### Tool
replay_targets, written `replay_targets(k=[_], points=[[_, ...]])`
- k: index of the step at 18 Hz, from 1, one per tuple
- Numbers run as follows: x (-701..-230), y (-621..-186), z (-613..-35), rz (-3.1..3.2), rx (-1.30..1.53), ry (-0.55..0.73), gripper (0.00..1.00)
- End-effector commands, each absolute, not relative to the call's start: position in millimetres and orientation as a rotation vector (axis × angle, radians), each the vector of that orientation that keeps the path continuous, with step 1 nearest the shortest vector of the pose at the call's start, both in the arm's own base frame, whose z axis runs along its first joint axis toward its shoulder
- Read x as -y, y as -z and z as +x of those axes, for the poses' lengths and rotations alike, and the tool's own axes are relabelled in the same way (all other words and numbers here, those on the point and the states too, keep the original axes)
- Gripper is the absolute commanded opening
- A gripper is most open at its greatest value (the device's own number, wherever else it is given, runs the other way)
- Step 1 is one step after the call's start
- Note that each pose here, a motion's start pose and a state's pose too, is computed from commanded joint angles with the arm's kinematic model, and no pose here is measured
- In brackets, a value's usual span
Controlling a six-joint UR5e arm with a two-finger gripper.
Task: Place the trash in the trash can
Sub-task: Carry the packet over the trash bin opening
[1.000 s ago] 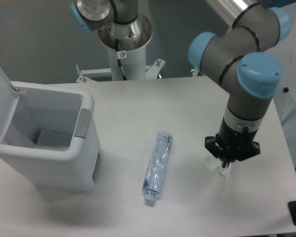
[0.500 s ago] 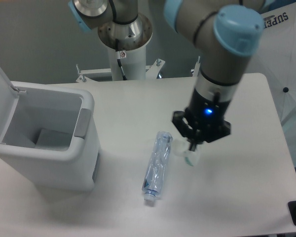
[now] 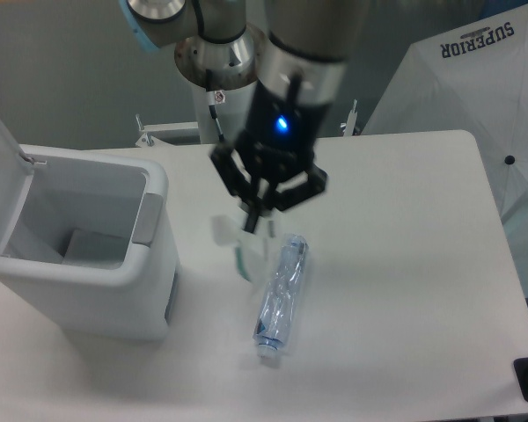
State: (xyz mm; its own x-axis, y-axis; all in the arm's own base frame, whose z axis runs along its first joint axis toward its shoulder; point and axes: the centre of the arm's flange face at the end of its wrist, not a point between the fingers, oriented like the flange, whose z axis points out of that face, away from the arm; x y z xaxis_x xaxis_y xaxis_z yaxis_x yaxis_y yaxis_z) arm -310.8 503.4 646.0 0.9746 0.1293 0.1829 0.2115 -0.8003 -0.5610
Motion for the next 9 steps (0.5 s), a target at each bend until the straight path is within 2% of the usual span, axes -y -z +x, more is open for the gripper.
replay_targets(k=[6, 9], points=[[-498, -692, -251, -2.364, 0.222, 0.327, 0.0], [-504, -701, -232, -2.313, 0.198, 0.404, 0.0]])
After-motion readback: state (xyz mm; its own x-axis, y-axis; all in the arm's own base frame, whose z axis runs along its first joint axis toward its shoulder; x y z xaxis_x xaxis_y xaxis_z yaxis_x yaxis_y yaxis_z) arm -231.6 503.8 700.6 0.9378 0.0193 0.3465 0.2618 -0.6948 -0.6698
